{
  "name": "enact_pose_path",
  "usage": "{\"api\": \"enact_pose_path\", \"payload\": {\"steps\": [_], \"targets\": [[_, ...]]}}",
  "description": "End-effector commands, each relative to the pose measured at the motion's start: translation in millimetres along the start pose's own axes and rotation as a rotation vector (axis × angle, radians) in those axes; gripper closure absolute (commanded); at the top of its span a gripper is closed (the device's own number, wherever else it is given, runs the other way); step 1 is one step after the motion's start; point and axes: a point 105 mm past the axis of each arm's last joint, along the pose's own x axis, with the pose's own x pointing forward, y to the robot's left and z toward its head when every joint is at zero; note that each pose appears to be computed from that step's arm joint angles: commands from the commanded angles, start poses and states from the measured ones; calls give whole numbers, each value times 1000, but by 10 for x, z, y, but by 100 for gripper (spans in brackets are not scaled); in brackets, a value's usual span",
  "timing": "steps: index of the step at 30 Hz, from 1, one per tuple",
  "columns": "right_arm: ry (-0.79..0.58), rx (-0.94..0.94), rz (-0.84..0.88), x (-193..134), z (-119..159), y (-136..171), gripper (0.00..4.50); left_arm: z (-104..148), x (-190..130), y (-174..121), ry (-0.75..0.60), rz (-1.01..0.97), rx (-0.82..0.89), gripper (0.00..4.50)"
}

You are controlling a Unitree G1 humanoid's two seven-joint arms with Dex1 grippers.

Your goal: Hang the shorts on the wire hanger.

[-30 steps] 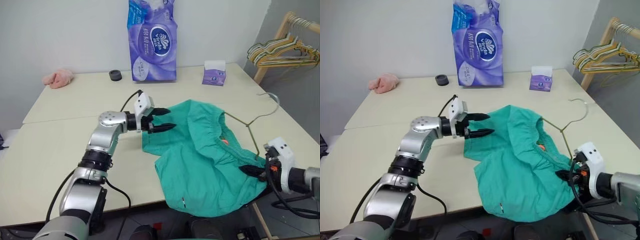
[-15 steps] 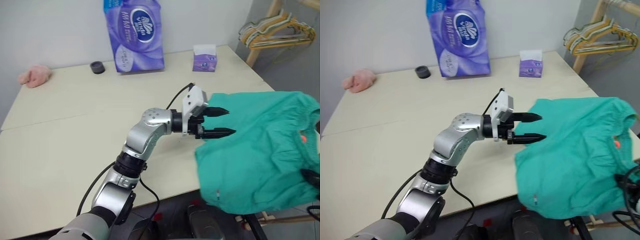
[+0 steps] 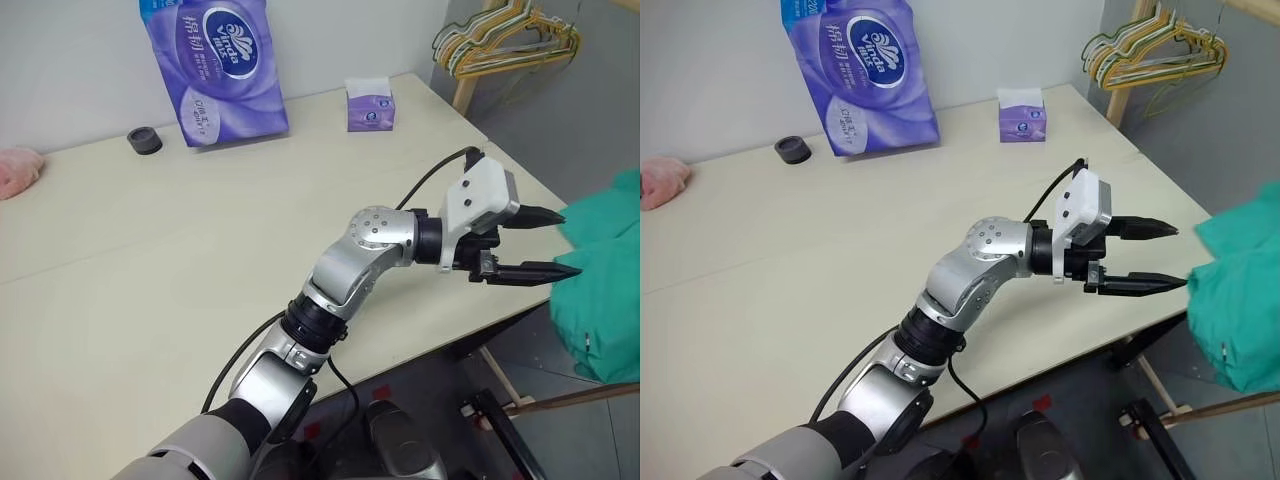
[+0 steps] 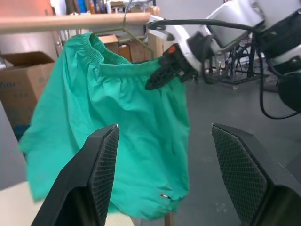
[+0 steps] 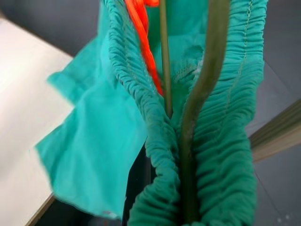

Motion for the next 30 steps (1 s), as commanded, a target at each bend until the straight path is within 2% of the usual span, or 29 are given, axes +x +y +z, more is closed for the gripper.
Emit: {"api": "enact_pose_path", "payload": {"steps": [1,7,11,18,30], "targets": [[6,24,-71,22,153,-161,450,158,94,-8,-45,-14,55,119],[93,32,-134,247,173,-439,450,205,176,22,-64,-16,75,119],[151,14,-136,341,71,-552,450,223,265,27,-73,-36,77,119],[170,7,-82,412,9,-467,450,337,418,93,-111,-81,53,119],[164,-2,-81,497,46,-429,450,533,578,9,-141,-224,59,119]]}}
